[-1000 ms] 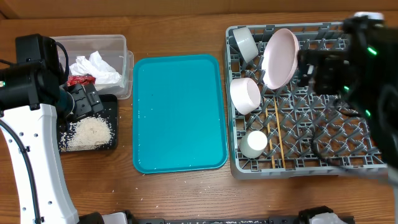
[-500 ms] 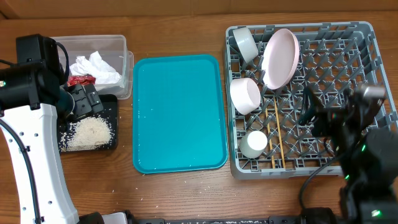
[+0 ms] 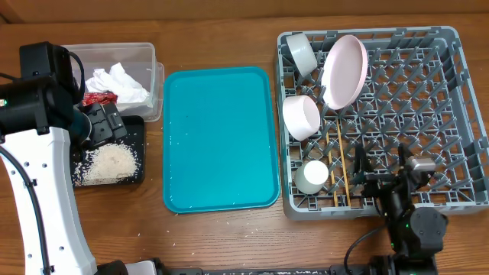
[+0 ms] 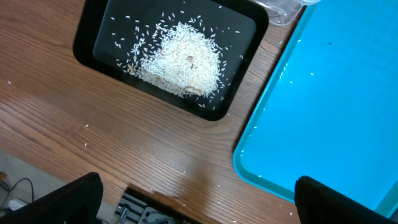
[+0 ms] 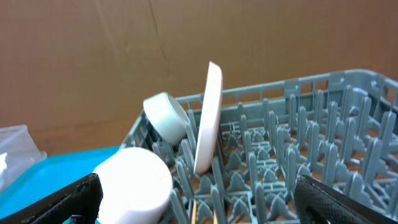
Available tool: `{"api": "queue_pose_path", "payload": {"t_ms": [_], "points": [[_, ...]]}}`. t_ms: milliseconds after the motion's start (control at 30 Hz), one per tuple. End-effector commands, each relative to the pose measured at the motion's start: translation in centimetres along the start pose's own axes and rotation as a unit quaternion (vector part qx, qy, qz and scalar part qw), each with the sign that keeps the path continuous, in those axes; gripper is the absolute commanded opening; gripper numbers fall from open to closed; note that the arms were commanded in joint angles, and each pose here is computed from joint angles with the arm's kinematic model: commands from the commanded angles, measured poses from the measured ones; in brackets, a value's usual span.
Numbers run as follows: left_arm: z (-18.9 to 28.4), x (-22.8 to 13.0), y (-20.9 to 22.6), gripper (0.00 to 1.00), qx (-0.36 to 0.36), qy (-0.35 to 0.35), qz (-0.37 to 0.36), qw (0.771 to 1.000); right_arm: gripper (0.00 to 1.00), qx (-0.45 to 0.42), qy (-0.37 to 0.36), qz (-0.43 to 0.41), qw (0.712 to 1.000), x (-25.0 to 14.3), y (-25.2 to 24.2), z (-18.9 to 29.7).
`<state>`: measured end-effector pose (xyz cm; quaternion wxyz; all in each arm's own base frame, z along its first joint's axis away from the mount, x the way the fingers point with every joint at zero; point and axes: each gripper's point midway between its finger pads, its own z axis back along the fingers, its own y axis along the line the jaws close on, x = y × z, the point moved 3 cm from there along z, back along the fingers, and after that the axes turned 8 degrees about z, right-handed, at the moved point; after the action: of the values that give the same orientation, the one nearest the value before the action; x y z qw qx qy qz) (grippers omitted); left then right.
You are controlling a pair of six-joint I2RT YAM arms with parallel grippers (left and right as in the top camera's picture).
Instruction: Sort waste into correct bins and load items into the dishwasher
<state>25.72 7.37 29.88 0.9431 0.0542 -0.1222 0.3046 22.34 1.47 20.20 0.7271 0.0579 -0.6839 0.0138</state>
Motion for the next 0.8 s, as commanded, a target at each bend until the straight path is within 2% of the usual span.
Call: {"api": "queue_pose_path", "payload": {"t_ms": [0, 167, 767], "points": [[0.0, 0.1, -0.2, 1.0, 0.002, -0.001, 0.001, 1.0, 1.0, 0.003, -0.014, 0.005, 1.0, -0.9, 0.0, 0.3], [0.0, 0.1, -0.2, 1.0, 0.002, -0.001, 0.001, 1.0, 1.0, 0.004, -0.023, 0.005, 1.0, -3.0, -0.1, 0.5], [0.0, 0.1, -0.2, 1.0, 0.002, -0.001, 0.001, 1.0, 1.0, 0.005, -0.022, 0.004, 1.0, -3.0, 0.0, 0.6]]}}
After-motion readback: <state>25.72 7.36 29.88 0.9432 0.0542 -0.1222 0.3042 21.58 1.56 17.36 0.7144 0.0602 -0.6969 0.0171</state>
